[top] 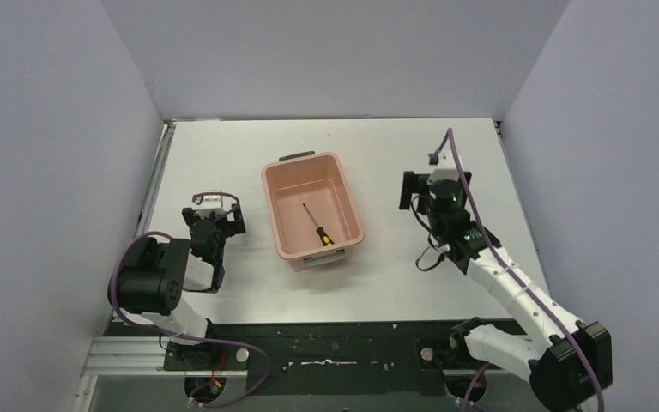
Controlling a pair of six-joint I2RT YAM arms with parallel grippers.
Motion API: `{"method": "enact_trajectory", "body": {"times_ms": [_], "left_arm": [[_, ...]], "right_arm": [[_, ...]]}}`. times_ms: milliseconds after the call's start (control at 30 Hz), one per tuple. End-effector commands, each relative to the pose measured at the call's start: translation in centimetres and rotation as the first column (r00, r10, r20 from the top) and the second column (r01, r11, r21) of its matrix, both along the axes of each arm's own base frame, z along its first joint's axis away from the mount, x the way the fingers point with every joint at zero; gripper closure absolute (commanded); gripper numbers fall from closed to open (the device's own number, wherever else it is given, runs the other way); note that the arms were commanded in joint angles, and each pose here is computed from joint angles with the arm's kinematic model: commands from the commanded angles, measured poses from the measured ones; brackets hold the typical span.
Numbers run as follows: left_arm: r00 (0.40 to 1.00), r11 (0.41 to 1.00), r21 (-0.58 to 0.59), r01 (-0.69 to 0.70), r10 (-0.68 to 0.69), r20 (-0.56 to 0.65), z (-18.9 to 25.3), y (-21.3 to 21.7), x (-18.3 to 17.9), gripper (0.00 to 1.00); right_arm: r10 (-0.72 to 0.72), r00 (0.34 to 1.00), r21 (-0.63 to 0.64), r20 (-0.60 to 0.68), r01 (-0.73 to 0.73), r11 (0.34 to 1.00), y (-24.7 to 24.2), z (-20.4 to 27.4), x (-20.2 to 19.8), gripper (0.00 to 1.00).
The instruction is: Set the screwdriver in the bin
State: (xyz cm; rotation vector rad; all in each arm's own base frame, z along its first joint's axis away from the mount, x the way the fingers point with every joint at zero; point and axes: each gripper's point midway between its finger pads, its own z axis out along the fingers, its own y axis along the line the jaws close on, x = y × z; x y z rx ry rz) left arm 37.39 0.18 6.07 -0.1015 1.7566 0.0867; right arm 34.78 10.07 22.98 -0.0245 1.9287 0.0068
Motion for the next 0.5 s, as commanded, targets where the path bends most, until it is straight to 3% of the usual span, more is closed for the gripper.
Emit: {"method": "enact_trajectory", "body": {"times_ms": [0, 267, 467], "left_arm": [[0.999, 1.000, 0.003, 0.011, -0.012, 0.045, 1.3, -0.1, 0.7, 0.03], [0.999, 1.000, 0.002, 0.011, -0.012, 0.045, 1.3, -0.1, 0.7, 0.03], [0.999, 1.000, 0.004, 0.011, -0.011, 0.044, 1.3, 0.0, 0.7, 0.03]], "right_arm": [[-0.085, 0.969, -0.010, 0.234, 0.090, 0.996, -4.4, -0.9, -0.7, 0.00], [-0.151, 0.950, -0.027, 0.275, 0.164, 0.986, -7.6, -8.5, -4.1, 0.00], [-0.149, 0.947, -0.056, 0.285, 0.171, 0.984, -8.1, -9.8, -4.7, 0.00]]}}
